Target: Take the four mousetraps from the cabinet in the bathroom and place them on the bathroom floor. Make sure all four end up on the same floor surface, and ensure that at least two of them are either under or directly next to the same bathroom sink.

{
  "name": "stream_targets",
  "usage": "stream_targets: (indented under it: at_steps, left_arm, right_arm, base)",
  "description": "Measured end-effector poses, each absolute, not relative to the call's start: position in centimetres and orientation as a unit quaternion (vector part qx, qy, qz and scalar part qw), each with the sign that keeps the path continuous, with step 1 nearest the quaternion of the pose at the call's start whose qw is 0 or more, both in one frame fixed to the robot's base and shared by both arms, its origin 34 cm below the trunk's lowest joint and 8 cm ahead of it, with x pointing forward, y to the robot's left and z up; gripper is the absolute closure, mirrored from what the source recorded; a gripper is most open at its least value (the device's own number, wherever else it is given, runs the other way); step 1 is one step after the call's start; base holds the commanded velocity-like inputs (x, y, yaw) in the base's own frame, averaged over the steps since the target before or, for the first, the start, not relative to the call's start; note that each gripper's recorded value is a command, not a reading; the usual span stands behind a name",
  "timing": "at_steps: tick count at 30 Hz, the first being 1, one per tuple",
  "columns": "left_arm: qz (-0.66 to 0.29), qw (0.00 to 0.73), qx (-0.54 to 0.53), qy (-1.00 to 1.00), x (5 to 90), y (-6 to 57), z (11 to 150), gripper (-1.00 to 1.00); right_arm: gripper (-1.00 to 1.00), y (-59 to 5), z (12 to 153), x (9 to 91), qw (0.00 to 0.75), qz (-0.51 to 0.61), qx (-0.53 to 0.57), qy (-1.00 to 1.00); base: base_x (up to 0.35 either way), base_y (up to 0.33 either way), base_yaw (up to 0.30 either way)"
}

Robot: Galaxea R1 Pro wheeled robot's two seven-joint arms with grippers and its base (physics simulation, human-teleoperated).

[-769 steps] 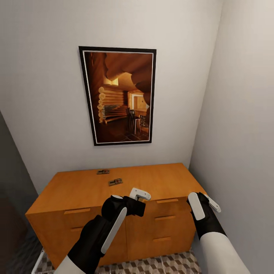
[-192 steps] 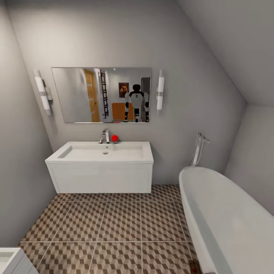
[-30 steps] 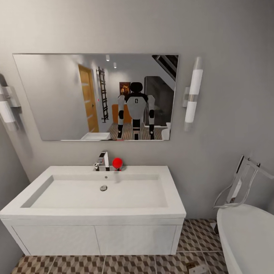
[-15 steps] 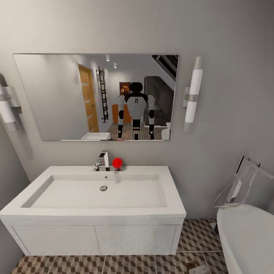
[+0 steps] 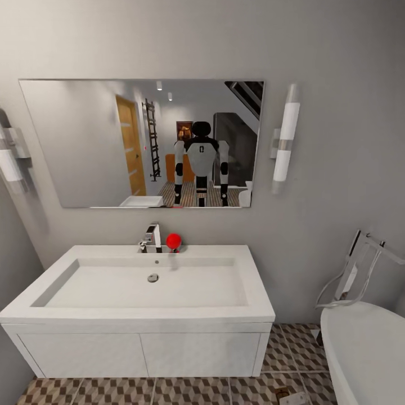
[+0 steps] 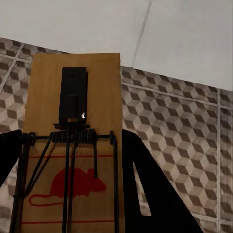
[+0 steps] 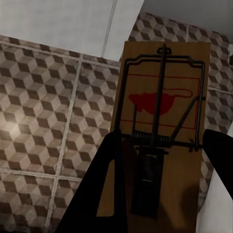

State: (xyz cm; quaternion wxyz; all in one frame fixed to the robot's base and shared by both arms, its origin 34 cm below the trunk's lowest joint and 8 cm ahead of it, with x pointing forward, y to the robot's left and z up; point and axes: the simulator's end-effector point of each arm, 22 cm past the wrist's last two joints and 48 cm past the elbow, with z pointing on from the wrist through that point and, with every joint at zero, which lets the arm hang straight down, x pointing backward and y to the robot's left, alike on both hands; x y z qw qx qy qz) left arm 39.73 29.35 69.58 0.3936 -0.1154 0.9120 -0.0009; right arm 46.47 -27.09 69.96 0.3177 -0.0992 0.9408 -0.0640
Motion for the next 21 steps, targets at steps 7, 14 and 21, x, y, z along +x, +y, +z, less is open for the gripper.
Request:
stream_targets:
  at_steps: [7, 14, 21]
  left_arm:
    - [-0.014, 0.380, -0.121, 0.917, 40.1, 28.6, 69.3, 1.00]
    - [-0.015, 0.377, -0.122, 0.918, 40.4, 28.5, 68.9, 1.00]
    - [-0.013, 0.377, -0.124, 0.918, 40.6, 28.5, 68.4, 1.00]
  right_arm:
    - [1.00, -27.2, 70.0, 46.5, 0.317, -0.065, -0.100, 0.941]
    - [1.00, -27.3, 69.6, 46.7, 0.317, -0.065, -0.100, 0.941]
    - [1.00, -27.3, 69.2, 47.0, 0.317, -0.064, -0.100, 0.941]
  base:
    - [0.000, 0.000, 0.000]
    - [0.000, 0.000, 0.000]
    - [0.000, 0.000, 0.000]
